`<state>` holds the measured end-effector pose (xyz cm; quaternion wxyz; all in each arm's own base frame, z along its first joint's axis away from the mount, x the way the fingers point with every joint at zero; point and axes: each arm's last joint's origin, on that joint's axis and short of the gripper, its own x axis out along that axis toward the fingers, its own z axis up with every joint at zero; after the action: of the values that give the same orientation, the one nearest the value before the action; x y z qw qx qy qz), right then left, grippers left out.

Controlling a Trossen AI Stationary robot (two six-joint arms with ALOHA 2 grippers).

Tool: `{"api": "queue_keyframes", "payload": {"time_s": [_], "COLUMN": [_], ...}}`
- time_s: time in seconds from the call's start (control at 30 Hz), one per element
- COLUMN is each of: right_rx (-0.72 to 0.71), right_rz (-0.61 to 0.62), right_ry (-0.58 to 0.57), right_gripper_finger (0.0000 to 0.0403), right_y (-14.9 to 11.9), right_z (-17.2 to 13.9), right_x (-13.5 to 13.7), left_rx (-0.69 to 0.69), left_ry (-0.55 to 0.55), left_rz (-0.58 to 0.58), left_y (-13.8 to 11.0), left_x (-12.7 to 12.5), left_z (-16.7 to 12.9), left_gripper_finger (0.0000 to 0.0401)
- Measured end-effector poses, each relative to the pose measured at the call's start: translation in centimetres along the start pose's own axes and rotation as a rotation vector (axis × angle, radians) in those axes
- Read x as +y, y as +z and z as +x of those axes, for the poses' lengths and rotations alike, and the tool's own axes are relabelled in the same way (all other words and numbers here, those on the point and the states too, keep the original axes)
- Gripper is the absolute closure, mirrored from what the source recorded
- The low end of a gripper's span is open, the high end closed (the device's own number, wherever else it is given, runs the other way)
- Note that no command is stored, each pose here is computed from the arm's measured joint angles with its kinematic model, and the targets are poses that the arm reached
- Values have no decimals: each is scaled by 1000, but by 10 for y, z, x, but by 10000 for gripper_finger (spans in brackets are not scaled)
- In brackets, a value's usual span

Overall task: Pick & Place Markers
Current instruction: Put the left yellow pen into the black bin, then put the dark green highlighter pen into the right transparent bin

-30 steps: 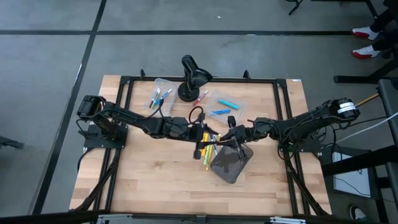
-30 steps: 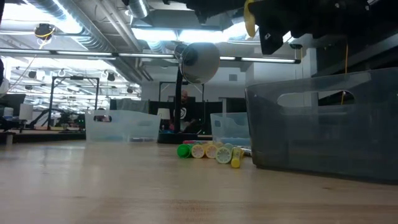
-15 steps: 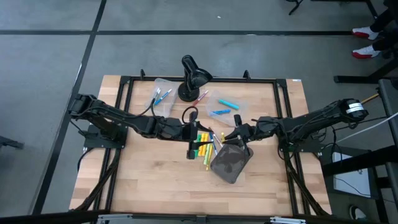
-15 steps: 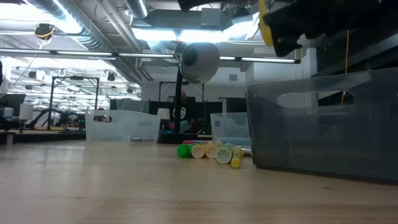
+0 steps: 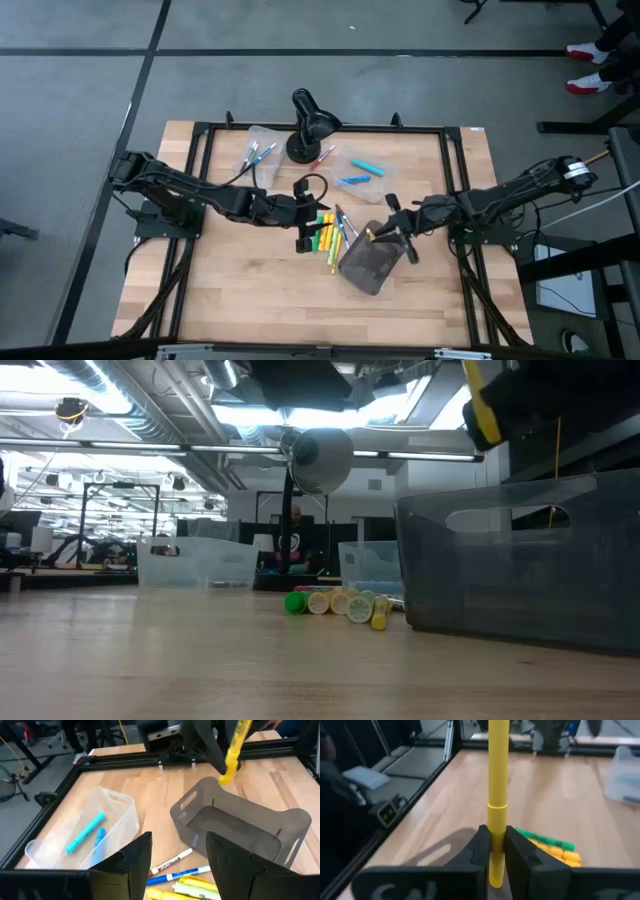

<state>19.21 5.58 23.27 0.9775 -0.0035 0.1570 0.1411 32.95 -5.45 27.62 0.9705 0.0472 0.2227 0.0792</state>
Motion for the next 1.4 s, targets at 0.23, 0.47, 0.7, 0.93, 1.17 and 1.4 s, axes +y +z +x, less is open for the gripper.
{"api": "queue_keyframes", "payload": {"time_s": [0.23, 0.47, 0.7, 0.93, 1.17, 1.4], "right_rx": [134, 271, 309, 305, 287, 287], "right_rz": [-162, -251, -314, -330, -249, -243], "right_ry": [23, -9, -39, -37, -49, -50], "right_gripper_finger": [364, 359, 358, 340, 309, 286], "right_y": [-14, -29, -34, -33, -32, -32], "right_z": [2, 5, 9, 9, 9, 9], "right_x": [9, 17, 18, 18, 19, 19], "left_rx": [4, 12, 12, 13, 14, 31], "left_ry": [0, -1, 1, 1, 0, -21], "left_rz": [-10, -7, -7, -6, -4, -41], "left_y": [0, -1, -1, -2, -2, -3], "left_x": [0, 0, 0, 0, 0, -1], "left_z": [0, 1, 1, 1, 1, 1], "left_gripper_finger": [222, 223, 228, 229, 229, 232]}}
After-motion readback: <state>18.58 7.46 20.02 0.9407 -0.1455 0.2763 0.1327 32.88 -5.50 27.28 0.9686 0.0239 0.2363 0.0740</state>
